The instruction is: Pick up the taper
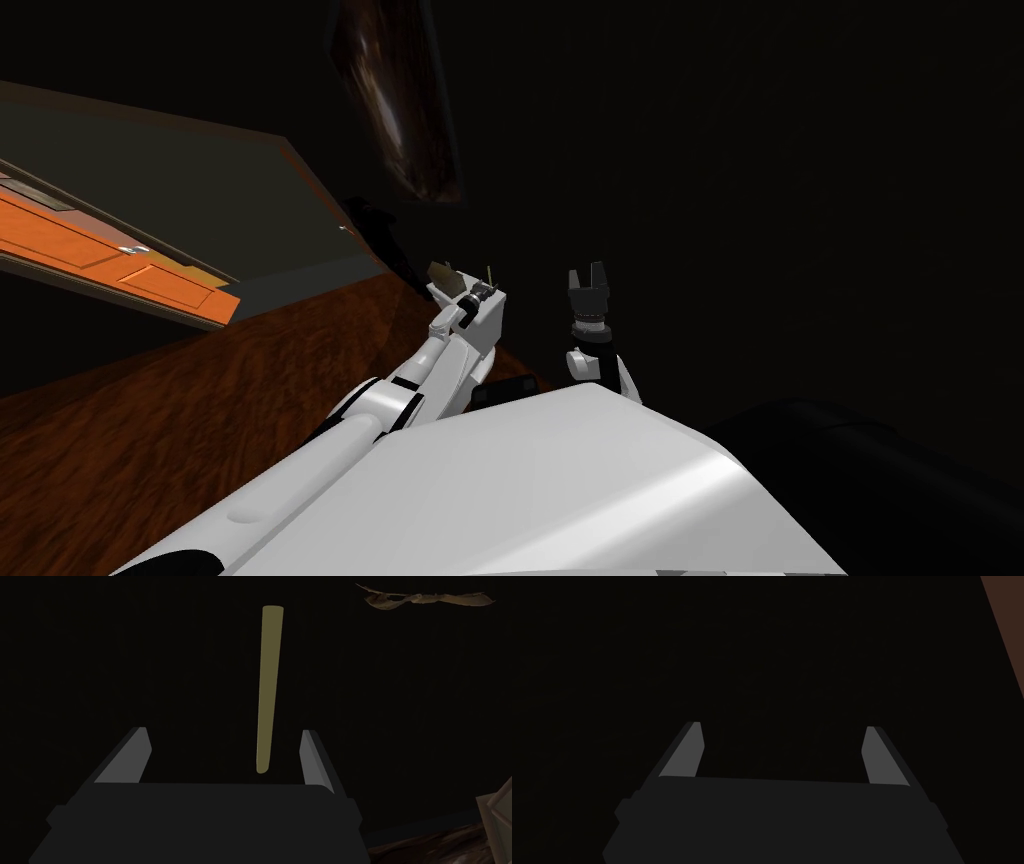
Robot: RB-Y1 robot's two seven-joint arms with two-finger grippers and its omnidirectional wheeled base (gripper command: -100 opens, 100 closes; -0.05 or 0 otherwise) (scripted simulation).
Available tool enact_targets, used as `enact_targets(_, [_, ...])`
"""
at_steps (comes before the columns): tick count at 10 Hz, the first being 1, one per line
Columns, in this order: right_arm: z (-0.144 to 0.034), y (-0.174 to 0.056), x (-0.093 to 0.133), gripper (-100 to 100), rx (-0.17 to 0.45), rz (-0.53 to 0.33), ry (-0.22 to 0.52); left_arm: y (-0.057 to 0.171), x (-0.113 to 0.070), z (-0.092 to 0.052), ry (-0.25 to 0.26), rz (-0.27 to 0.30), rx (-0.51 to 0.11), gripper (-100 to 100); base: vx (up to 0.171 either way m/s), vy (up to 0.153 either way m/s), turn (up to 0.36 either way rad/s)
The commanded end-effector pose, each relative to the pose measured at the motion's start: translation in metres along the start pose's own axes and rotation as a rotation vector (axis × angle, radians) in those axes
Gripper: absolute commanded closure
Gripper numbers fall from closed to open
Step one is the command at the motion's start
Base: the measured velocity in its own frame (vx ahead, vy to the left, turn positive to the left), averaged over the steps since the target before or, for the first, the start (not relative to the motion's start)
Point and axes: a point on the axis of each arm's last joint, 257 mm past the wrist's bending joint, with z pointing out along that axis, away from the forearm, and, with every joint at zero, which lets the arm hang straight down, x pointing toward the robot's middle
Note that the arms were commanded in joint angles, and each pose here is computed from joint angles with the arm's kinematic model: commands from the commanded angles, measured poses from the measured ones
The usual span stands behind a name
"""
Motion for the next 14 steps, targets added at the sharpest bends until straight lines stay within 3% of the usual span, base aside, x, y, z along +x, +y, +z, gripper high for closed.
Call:
enact_targets(1, [0.0,0.0,0.0,0,0.0,0.0,0.0,-0.0086,0.0,0.0016,-0.001,0.0,0.018,-100,-0.012,0.013,-0.04])
enact_targets(10, [0.0,0.0,0.0,0,0.0,0.0,0.0,-0.0086,0.0,0.0016,-0.001,0.0,0.018,-100,-0.002,0.002,-0.007])
enact_targets(14, [0.0,0.0,0.0,0,0.0,0.0,0.0,-0.0056,0.0085,-0.008,0.003,-0.064,0.036,-100,0.023,-0.03,0.155])
